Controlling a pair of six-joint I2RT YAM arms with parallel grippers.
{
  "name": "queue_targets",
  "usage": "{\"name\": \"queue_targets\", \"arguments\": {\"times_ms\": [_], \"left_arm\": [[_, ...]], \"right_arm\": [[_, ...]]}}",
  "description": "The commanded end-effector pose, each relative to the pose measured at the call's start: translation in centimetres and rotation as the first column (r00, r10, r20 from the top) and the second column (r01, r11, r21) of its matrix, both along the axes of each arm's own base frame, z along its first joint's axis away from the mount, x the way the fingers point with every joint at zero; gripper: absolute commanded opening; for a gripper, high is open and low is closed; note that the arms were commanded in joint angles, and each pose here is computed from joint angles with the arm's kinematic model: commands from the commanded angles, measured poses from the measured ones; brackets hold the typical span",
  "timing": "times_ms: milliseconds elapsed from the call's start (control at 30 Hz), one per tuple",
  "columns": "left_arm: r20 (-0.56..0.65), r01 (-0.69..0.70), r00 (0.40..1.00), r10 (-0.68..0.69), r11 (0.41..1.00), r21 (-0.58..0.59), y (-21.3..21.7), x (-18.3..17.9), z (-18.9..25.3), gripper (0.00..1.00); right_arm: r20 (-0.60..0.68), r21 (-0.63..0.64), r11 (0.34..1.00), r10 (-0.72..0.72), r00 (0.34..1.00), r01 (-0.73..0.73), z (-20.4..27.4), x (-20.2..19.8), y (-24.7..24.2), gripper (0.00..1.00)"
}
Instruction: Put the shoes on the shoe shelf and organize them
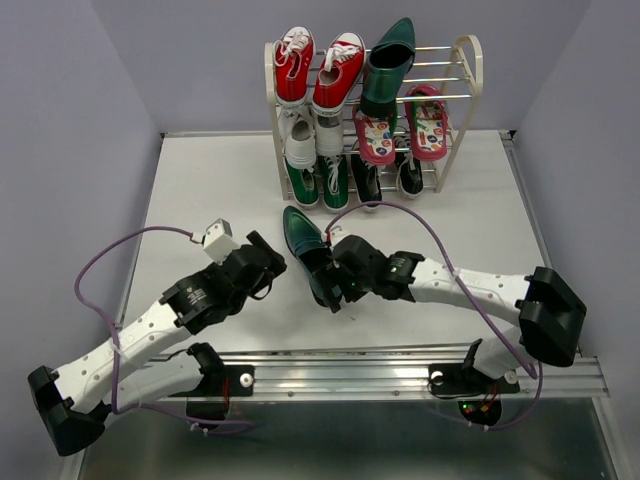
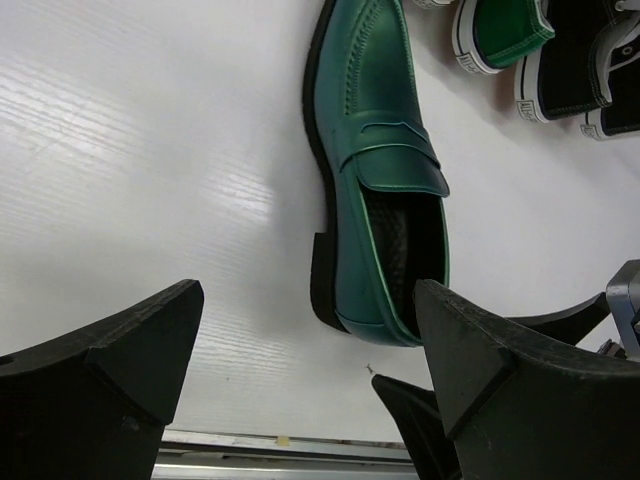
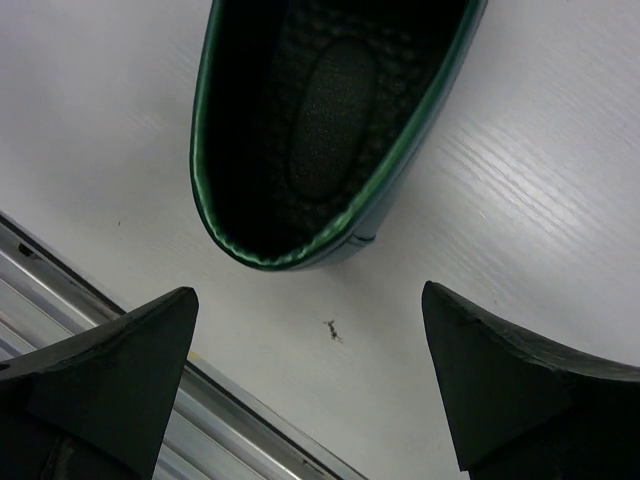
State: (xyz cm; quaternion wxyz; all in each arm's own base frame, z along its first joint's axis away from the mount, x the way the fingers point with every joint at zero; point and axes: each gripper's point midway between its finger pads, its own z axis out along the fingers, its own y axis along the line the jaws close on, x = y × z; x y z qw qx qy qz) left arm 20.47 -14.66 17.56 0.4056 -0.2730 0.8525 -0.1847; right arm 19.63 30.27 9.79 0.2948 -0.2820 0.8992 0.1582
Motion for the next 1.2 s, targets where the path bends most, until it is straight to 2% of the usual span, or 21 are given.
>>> {"name": "queue_targets", "arguments": {"times_ms": [0, 367, 567, 633, 733, 767, 833, 867, 900, 967, 1167], "left_arm": [[0.013, -0.055, 0.998, 0.054, 0.998, 0.038, 2.2, -0.1, -0.6, 0.99], [0.036, -0.073, 0.997, 0.071, 0.996, 0.059, 2.7, 0.6, -0.1, 0.99], [0.041, -0.083, 0.996, 0.080, 0.995, 0.061, 3.1, 0.6, -0.1, 0.99], [0.047, -0.086, 0.995, 0.084, 0.994, 0.059, 3.2, 0.7, 0.1, 0.99], [0.055, -0.089, 0.995, 0.086, 0.995, 0.053, 3.2, 0.7, 0.4, 0.99], [0.058, -0.091, 0.994, 0.088, 0.994, 0.053, 3.3, 0.7, 0.5, 0.99], [0.063, -0.091, 0.994, 0.088, 0.995, 0.049, 3.4, 0.7, 0.7, 0.99], [0.067, -0.091, 0.994, 0.088, 0.995, 0.045, 3.3, 0.7, 0.9, 0.99], [0.071, -0.091, 0.994, 0.088, 0.995, 0.044, 3.4, 0.7, 1.0, 0.99], [0.075, -0.095, 0.993, 0.091, 0.995, 0.043, 3.5, 0.8, 1.1, 0.99], [0.095, -0.093, 0.992, 0.089, 0.995, 0.039, 3.3, 1.1, 1.4, 0.99]], "right_arm": [[0.083, 0.103, 0.991, 0.072, 0.994, -0.080, 2.2, 1.5, 4.1, 1.00], [0.131, -0.005, 0.997, -0.077, 0.988, 0.078, -1.0, 5.5, 5.0, 1.00], [0.094, -0.048, 0.991, -0.121, 0.988, 0.126, -3.6, 5.1, 4.1, 1.00], [0.098, -0.056, 0.988, -0.136, 0.986, 0.142, -3.9, 5.2, 3.8, 0.96], [0.140, -0.048, 0.984, -0.164, 0.976, 0.172, -3.1, 5.9, 3.4, 0.76], [0.156, -0.041, 0.982, -0.175, 0.972, 0.183, -2.6, 6.2, 3.3, 0.59], [0.207, -0.003, 0.977, -0.210, 0.955, 0.215, -0.3, 6.8, 2.8, 0.36], [0.223, 0.014, 0.975, -0.220, 0.950, 0.222, 0.6, 6.9, 2.6, 0.21], [0.244, 0.064, 0.973, -0.230, 0.942, 0.222, 2.7, 7.0, 2.5, 0.15], [0.262, 0.110, 0.970, -0.237, 0.935, 0.215, 4.8, 6.7, 2.0, 0.10], [0.331, 0.282, 0.952, -0.211, 0.920, 0.117, 13.3, 4.6, -0.2, 0.08]]}}
